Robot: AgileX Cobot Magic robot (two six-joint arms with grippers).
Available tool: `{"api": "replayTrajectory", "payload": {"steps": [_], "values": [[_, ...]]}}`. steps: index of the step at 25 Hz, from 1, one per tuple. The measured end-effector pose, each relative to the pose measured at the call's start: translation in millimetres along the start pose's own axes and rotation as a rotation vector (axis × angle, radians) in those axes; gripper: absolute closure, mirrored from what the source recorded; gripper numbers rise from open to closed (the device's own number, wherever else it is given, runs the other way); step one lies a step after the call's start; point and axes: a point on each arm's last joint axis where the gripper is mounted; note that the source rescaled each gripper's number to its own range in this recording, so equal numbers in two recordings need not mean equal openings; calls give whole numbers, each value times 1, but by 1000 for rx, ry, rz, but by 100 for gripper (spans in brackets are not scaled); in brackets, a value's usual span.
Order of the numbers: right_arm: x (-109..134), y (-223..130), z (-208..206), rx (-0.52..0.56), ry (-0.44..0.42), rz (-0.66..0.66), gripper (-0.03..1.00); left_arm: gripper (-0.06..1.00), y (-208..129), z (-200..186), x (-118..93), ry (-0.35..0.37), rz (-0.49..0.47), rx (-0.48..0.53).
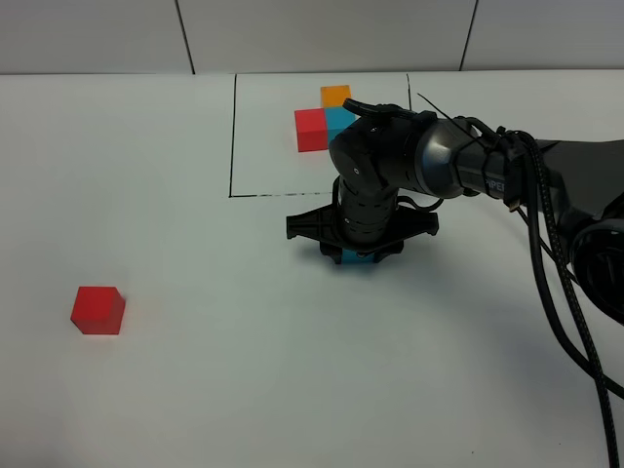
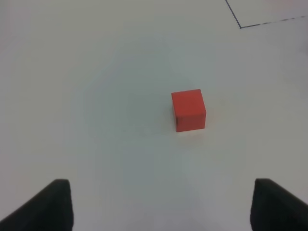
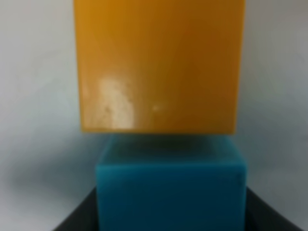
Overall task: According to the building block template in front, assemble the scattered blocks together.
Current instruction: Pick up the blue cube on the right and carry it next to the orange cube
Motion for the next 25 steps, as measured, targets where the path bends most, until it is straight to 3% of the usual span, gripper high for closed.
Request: {"api": "replayTrajectory", "payload": {"steps": [25], "values": [[3,2,-1,-13,18,-12,96,24,0,0,0,0,0,0]]}}
Point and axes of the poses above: a point on each arm's last joint axis where the gripper is mounted, z pointing out along that axis toward the gripper, x along the wrist's bending axis when the last joint is at zero, y = z × x, and after that the axes turned 9 degrees about z, right-handed
